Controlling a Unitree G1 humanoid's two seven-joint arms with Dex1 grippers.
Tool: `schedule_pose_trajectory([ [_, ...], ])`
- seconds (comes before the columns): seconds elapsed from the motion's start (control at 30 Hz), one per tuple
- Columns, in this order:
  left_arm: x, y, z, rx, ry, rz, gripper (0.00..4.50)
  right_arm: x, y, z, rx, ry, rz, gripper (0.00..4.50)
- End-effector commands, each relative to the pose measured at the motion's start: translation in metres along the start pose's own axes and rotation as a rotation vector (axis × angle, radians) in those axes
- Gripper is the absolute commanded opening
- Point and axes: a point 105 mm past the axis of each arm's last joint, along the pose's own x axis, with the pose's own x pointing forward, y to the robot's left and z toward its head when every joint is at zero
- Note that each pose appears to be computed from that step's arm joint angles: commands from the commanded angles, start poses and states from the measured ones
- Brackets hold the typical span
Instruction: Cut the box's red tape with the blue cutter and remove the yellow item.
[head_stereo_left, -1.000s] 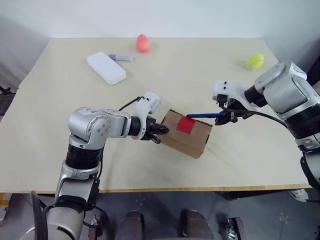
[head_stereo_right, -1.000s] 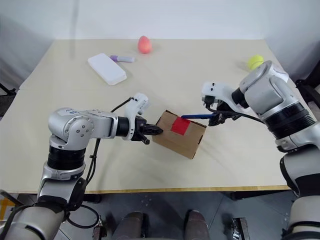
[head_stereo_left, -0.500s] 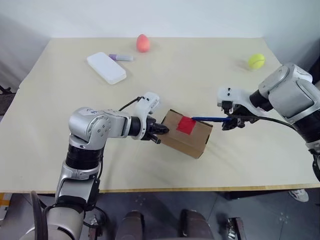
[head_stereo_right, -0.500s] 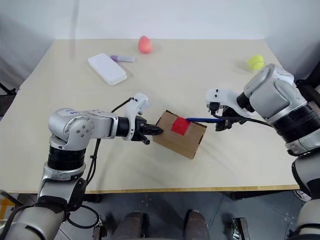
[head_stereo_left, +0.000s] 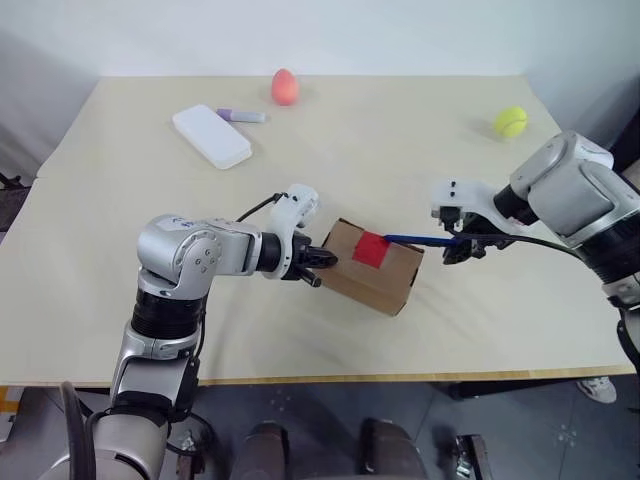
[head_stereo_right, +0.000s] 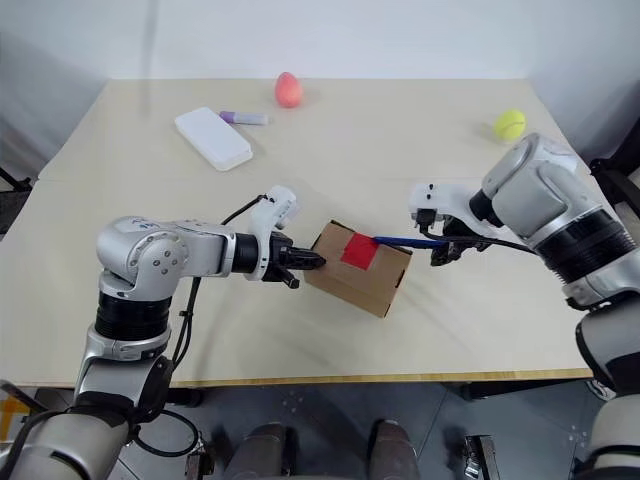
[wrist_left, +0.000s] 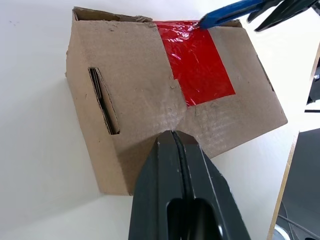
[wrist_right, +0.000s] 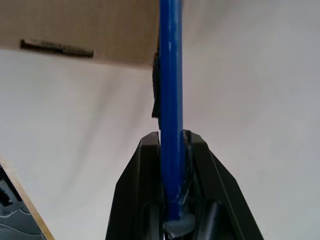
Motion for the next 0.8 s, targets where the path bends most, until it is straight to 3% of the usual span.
schedule_pose_trajectory([
  [0.03,0.008,0.006,-0.014,-0.022,0.066,0.039,0.00,-0.012,0.000,0.002,0.012,-0.021,0.010,0.17],
  [0.4,0.008,0.005,-0.016,-0.014,0.078,0.024,0.00,-0.027,-0.010,-0.043,0.263,-0.065,-0.120,0.17],
  [0.8,-0.007,0.010,-0.018,-0.007,0.075,0.014,0.00,-0.047,-0.010,0.011,0.415,-0.675,-0.394,0.17],
])
